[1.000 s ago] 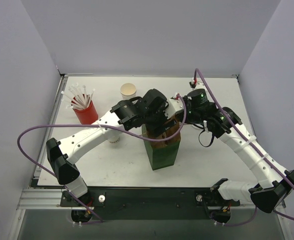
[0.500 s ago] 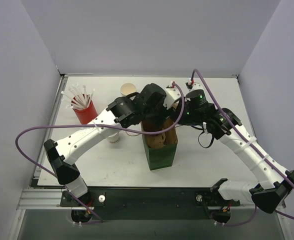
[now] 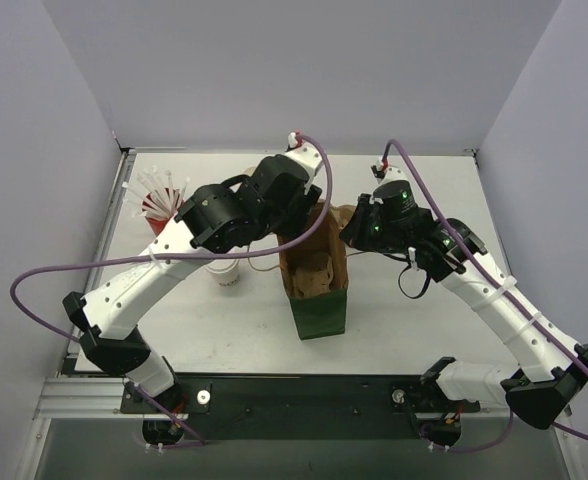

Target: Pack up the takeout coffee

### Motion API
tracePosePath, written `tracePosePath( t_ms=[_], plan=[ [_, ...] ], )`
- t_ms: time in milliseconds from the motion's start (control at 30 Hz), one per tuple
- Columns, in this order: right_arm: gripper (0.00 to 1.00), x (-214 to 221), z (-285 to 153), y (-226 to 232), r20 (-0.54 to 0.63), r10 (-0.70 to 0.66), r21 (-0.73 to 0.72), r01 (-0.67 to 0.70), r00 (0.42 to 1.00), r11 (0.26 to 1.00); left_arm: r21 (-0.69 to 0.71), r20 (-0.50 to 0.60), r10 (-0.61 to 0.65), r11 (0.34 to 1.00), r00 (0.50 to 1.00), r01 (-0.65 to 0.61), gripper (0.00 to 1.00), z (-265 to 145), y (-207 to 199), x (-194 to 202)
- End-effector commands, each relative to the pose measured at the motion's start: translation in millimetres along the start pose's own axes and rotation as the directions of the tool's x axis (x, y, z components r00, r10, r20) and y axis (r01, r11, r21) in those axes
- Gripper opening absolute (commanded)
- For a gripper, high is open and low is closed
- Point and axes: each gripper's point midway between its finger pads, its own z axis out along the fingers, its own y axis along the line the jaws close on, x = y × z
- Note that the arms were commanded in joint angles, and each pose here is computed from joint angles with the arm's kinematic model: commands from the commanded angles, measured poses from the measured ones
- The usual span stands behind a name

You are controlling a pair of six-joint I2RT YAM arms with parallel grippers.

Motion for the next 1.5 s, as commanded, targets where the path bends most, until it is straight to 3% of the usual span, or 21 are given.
tracePosePath(
  t_ms=[0,200,533,900,1467],
  plan=[
    [0.00,-12.5,-14.2,10.8,0.052,-0.015,-0.042,0.017,0.999,0.999,-0.066,0.004,-0.084,0.994,0.996,0.084,0.63,-32.4,24.4,0.9],
    [0.04,-8.8,-15.8,11.2,0.036,-0.033,-0.039,0.034,0.999,0.999,-0.050,-0.059,-0.103,0.994,0.993,0.100,0.63,-19.1,15.4,25.7],
    [0.27,-9.0,-24.9,-0.5,0.029,-0.114,0.080,0.111,0.993,0.991,-0.017,-0.102,-0.111,0.994,0.989,0.110,0.62,2.1,1.3,43.1],
    [0.28,-5.1,-27.5,-9.1,-0.023,-0.214,0.206,0.214,0.977,0.955,0.035,-0.138,-0.093,0.994,0.986,0.099,0.58,11.0,-11.9,51.1],
    [0.29,1.7,-22.6,-26.4,-0.064,-0.255,0.281,0.263,0.965,0.923,0.064,-0.165,-0.081,0.994,0.983,0.093,0.54,24.4,-23.0,56.6]
  ],
)
